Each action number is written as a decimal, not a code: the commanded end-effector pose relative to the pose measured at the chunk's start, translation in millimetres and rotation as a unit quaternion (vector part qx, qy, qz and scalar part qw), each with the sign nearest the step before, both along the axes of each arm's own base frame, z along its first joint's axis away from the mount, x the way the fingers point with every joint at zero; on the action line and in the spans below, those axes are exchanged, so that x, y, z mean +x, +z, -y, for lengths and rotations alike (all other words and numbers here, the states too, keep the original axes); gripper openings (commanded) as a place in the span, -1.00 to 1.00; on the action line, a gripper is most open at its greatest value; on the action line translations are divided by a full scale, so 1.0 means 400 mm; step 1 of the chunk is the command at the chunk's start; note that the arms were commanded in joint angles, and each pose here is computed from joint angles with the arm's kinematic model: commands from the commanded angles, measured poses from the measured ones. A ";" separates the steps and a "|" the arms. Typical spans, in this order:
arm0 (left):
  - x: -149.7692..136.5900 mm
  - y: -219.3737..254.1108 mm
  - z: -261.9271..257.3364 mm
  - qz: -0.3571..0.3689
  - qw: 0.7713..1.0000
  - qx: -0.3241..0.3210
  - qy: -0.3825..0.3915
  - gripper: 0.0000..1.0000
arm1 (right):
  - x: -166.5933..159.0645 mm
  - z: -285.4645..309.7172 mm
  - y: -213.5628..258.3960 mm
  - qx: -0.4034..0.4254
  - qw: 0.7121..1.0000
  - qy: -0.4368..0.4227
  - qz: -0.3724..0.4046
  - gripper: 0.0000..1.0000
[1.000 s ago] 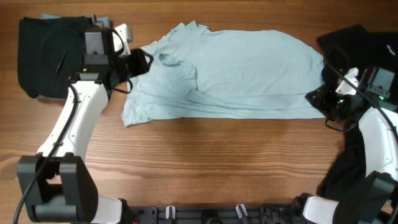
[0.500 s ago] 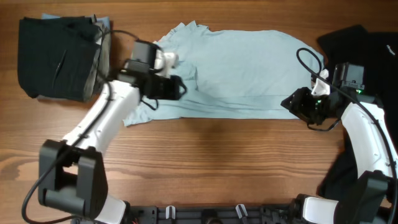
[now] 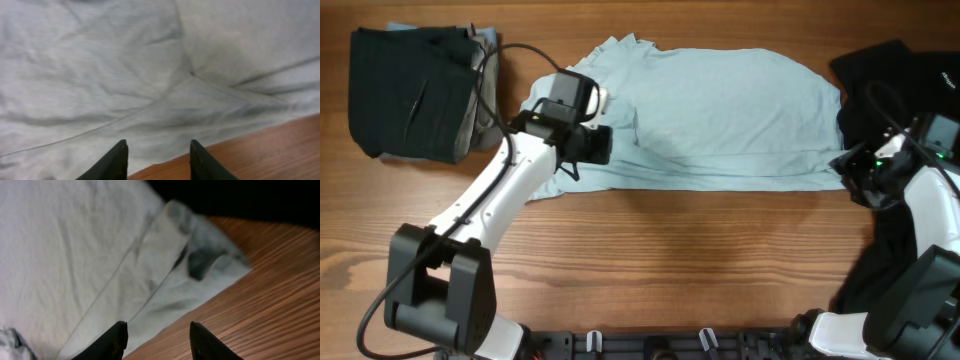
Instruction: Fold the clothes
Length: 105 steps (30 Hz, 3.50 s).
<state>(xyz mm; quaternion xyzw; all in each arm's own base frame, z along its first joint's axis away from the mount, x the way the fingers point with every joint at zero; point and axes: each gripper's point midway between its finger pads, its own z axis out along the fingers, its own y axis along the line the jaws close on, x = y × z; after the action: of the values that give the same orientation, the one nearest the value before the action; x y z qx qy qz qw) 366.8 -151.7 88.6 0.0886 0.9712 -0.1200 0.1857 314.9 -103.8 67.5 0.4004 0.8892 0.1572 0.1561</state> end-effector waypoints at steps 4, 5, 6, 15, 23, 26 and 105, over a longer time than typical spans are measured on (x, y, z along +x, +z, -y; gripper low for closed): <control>0.023 -0.040 -0.079 -0.019 0.998 0.015 0.056 -0.14 | 0.027 0.042 -0.011 -0.047 0.999 0.020 0.015 -0.05; 0.024 -0.048 -0.083 -0.023 0.998 0.016 0.057 -0.12 | 0.033 0.050 -0.014 -0.053 0.998 0.018 0.017 -0.02; 0.023 -0.060 -0.087 -0.029 0.998 0.018 0.059 -0.10 | 0.038 0.059 -0.020 -0.060 0.998 0.015 0.016 0.04; 0.004 -0.173 -0.099 -0.089 0.994 0.034 0.063 -0.10 | 0.073 0.072 -0.087 -0.054 0.998 0.018 0.016 0.06; -0.002 -0.196 -0.101 -0.100 0.992 0.038 0.062 -0.10 | 0.105 0.068 -0.072 -0.047 0.997 0.024 0.048 -0.74; -0.002 -0.196 -0.101 -0.100 0.992 0.038 0.063 -0.10 | 0.129 0.054 -0.056 -0.032 0.996 0.034 0.077 -0.91; 0.007 -0.194 -0.099 -0.093 0.993 0.036 0.062 0.09 | 0.053 -0.589 -0.112 0.008 0.892 0.451 0.038 -0.46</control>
<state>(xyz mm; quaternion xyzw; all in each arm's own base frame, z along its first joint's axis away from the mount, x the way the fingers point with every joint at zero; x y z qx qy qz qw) 369.8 -115.1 14.7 0.0289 0.9908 -0.0843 0.1014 335.3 128.8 23.7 -0.0341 0.9676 0.2300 0.0985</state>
